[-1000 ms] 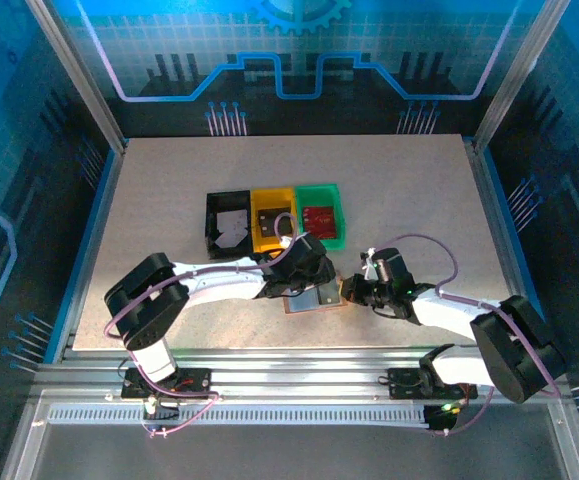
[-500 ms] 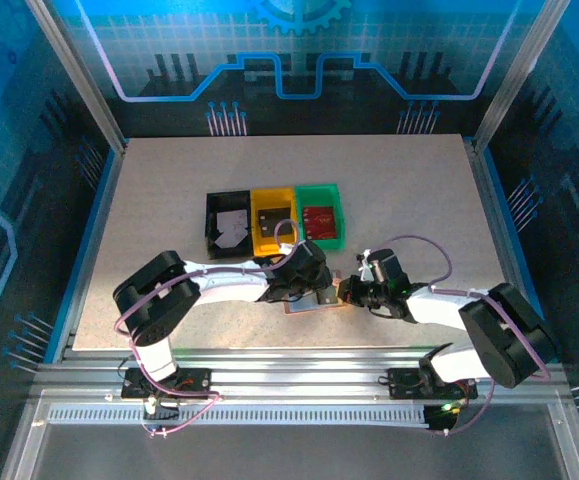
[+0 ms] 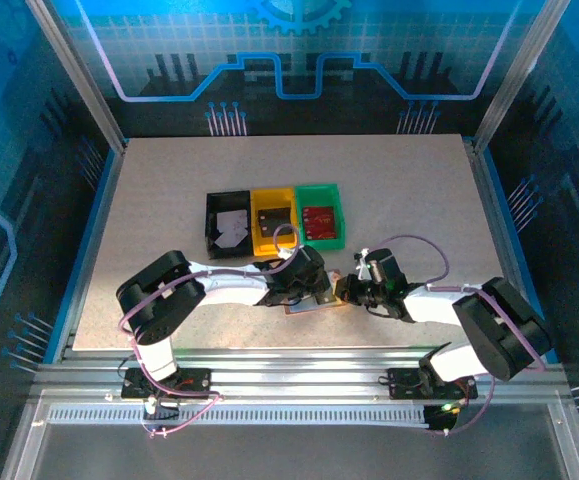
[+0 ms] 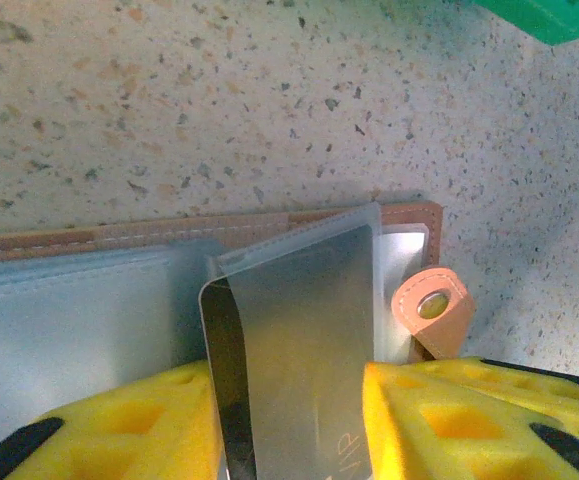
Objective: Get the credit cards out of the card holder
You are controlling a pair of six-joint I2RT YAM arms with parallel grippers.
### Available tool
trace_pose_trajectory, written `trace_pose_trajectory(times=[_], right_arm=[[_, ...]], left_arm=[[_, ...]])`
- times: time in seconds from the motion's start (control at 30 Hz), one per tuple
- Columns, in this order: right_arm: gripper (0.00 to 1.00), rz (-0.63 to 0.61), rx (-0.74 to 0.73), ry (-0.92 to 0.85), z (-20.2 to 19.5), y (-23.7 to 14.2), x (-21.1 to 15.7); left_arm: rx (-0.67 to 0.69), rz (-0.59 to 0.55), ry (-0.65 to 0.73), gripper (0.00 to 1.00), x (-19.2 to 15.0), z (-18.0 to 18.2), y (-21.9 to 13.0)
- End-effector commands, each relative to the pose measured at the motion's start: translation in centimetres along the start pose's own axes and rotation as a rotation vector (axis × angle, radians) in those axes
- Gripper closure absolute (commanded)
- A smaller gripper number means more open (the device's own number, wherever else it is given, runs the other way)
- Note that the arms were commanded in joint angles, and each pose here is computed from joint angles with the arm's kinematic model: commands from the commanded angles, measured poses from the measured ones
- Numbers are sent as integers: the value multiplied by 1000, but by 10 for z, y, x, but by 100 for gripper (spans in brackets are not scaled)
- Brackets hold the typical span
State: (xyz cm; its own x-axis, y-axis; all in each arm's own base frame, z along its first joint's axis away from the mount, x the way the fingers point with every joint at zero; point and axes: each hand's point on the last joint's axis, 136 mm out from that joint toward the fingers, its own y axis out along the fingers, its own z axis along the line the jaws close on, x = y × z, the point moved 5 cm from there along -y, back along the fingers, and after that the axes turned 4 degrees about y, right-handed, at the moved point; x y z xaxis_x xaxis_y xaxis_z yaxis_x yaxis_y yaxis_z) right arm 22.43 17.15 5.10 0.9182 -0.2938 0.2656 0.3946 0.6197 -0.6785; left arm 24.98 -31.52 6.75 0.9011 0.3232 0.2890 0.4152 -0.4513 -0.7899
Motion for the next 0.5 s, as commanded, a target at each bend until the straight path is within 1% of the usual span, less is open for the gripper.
trace_pose_trajectory(times=[0.0,0.13,0.47], right_arm=[[100,32,-35,14,-12,6,-13],[100,39,-37,17,-13,8,-16],[100,43,-47,22,-17,9,-20]], left_arm=[[21,23,-10,63,-11,10,7],[20,13,-11,64,-12,11,5],[-7,-48,-33,78,-12,17,-6]])
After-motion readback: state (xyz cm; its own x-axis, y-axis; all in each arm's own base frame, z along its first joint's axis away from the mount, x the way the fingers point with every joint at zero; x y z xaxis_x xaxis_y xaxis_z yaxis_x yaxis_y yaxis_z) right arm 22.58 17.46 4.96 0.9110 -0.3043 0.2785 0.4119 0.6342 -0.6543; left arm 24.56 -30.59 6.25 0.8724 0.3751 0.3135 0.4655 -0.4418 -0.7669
